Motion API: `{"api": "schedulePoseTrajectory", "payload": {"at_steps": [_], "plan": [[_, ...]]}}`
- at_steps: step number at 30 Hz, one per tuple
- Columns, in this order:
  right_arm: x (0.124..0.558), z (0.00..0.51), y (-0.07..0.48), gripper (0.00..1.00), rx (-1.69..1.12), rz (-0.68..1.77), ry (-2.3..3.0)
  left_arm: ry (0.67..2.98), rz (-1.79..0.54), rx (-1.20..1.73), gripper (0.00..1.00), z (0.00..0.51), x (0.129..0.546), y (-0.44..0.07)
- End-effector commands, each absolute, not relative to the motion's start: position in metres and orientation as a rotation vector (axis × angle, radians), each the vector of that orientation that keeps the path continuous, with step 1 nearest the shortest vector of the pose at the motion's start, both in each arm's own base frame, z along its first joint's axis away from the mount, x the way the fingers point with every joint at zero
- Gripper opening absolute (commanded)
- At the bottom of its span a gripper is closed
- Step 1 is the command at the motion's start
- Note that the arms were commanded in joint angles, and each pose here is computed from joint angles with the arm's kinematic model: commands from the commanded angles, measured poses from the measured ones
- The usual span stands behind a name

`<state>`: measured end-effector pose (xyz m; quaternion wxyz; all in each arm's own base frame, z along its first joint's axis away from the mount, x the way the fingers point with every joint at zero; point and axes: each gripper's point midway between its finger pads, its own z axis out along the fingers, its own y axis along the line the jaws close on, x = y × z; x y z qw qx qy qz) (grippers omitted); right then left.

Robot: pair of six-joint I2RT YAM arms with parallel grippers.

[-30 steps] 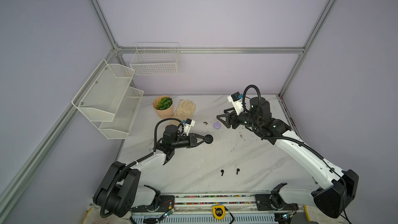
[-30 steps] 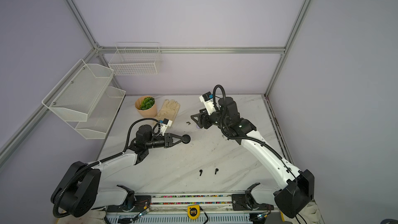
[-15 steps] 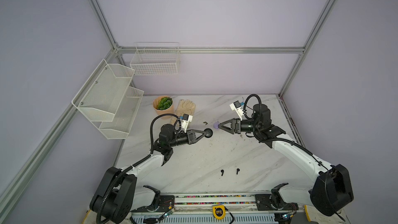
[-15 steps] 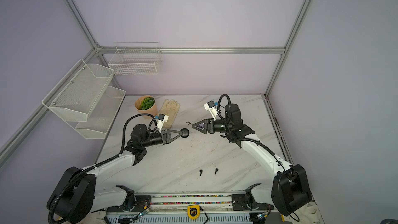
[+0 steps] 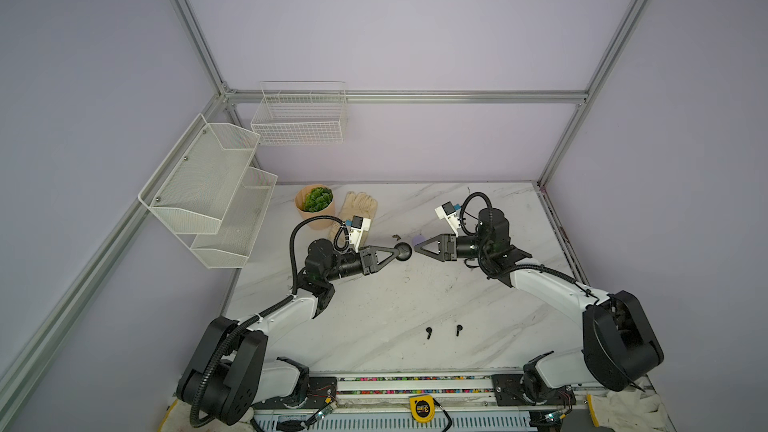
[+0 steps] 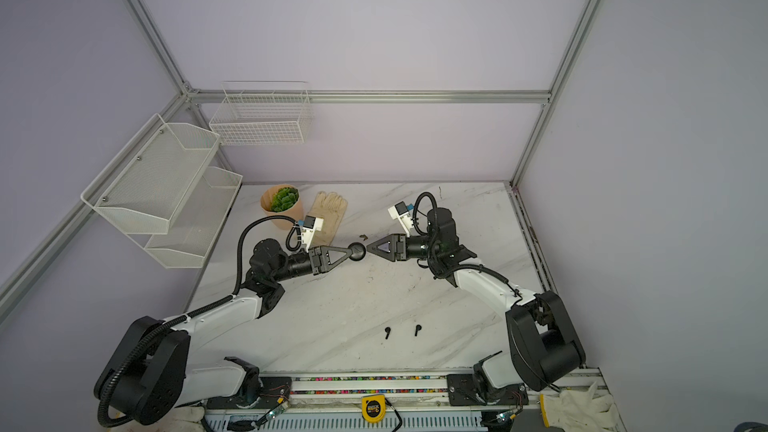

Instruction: Insert the wireless bluetooth earbuds into the charging case

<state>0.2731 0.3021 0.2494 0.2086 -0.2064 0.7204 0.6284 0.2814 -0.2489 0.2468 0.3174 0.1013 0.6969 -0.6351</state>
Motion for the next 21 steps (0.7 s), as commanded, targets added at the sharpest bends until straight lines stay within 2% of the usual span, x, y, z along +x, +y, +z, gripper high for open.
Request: {"api": "schedulePoseTrajectory", "payload": {"at_steps": [1,11,21], "plan": [[0.268,0.269,0.315,0.58,-0.661,1.795,1.9,1.709,-1.687,0.351,0.0,0.288,0.285,-0.252],[0.268,0.277,0.328,0.46,-0.71,1.821,1.875,1.721,-1.693,0.346,0.0,0.284,0.285,-0.253],[0.268,0.276,0.333,0.3,-0.721,1.845,1.866,1.728,-1.699,0.349,0.0,0.282,0.284,-0.253]]}}
